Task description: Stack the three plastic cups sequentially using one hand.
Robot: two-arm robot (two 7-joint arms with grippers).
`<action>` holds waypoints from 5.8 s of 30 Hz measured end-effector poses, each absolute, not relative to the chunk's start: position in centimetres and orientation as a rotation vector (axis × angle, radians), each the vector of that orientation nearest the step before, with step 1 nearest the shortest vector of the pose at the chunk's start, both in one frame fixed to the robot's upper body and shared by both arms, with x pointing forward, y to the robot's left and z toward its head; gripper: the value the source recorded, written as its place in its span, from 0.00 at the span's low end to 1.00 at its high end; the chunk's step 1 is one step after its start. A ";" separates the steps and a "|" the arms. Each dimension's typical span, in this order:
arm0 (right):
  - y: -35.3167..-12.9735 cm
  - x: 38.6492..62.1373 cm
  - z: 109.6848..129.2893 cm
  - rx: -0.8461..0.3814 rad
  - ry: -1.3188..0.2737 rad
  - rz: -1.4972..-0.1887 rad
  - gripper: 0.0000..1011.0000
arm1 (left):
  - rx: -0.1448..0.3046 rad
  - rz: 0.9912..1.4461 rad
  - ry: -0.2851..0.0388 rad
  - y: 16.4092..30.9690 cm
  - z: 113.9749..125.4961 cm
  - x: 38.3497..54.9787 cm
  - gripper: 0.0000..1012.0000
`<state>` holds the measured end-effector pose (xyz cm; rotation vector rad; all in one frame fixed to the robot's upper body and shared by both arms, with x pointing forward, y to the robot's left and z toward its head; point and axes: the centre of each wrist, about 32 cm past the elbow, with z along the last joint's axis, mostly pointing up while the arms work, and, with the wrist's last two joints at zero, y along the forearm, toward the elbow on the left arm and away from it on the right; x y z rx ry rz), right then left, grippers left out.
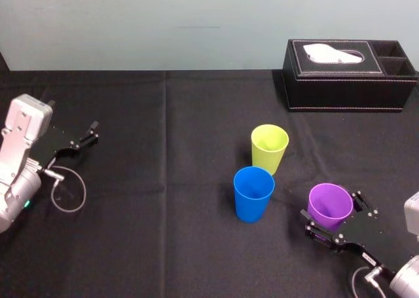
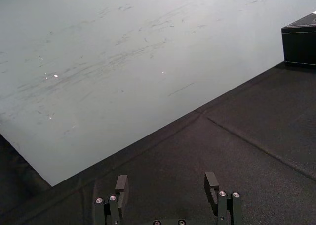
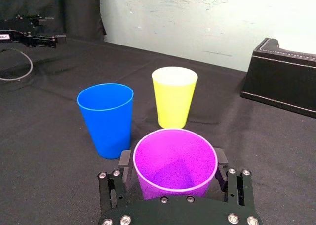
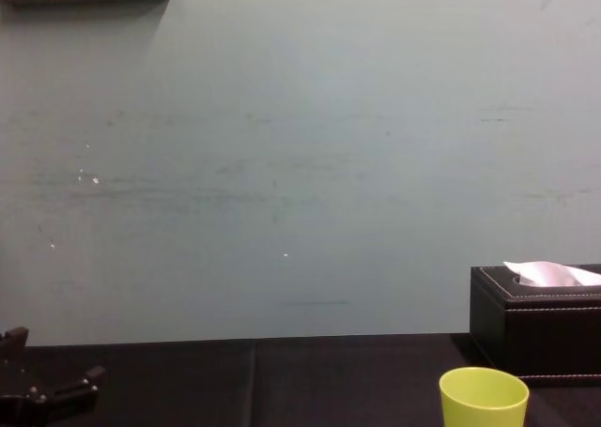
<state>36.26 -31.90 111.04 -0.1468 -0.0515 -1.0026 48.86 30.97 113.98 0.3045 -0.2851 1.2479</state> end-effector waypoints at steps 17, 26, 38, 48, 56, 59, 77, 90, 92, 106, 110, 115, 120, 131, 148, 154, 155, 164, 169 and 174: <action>-31.8 36.3 111.0 -0.152 -0.052 -1.004 0.91 | 0.304 1.248 -0.285 31.0 114.0 48.9 1.00; -31.9 36.3 111.0 -0.151 -0.051 -1.004 0.75 | 0.305 1.248 -0.285 31.0 114.0 48.9 1.00; -31.7 37.4 113.6 -0.128 -0.068 -0.942 0.73 | 0.304 1.248 -0.285 31.0 114.0 48.9 1.00; -31.4 40.7 117.6 -0.131 -0.068 -0.891 0.73 | 0.305 1.248 -0.285 31.0 114.0 48.9 1.00; -30.5 44.0 119.8 -0.125 -0.075 -0.868 0.73 | 0.305 1.248 -0.285 31.0 114.0 48.9 1.00; -30.0 45.3 120.4 -0.130 -0.092 -0.854 0.73 | 0.304 1.248 -0.285 31.0 114.0 48.9 1.00; -27.5 50.2 119.7 -0.132 -0.098 -0.855 0.73 | 0.305 1.248 -0.285 31.0 114.0 48.9 1.00; -27.4 51.2 118.2 -0.126 -0.100 -0.864 0.73 | 0.304 1.248 -0.285 31.0 114.0 48.9 1.00; -27.4 51.3 118.1 -0.126 -0.099 -0.863 0.73 | 0.304 1.248 -0.285 31.0 114.0 48.9 1.00; -27.4 51.4 117.0 -0.143 -0.091 -0.862 0.73 | 0.305 1.248 -0.285 31.0 114.0 48.9 1.00; -27.3 51.4 116.7 -0.153 -0.089 -0.863 0.73 | 0.305 1.248 -0.285 31.0 114.0 48.9 1.00; -27.3 51.4 116.4 -0.156 -0.086 -0.867 0.73 | 0.304 1.248 -0.285 31.0 114.0 48.9 1.00; -27.3 51.4 116.4 -0.156 -0.087 -0.867 0.73 | 0.305 1.248 -0.285 31.0 114.0 48.9 1.00; -27.3 51.4 116.5 -0.154 -0.088 -0.867 0.73 | 0.305 1.248 -0.285 31.0 114.0 48.9 1.00; -27.3 51.4 116.6 -0.153 -0.088 -0.867 0.96 | 0.304 1.248 -0.285 31.0 114.0 48.9 1.00; -27.3 51.4 116.6 -0.154 -0.088 -0.867 0.99 | 0.304 1.248 -0.285 31.0 114.0 48.9 1.00; -27.3 51.4 116.6 -0.153 -0.089 -0.867 0.99 | 0.304 1.248 -0.285 31.0 114.0 48.9 1.00; -28.3 49.3 117.6 -0.111 -0.099 -0.862 0.99 | 0.304 1.248 -0.285 31.0 114.0 48.9 1.00; -29.7 46.9 117.9 -0.107 -0.090 -0.859 0.99 | 0.304 1.248 -0.285 31.0 114.0 48.9 1.00; -31.7 44.5 117.8 -0.122 -0.079 -0.858 0.99 | 0.305 1.248 -0.285 31.0 114.0 48.9 1.00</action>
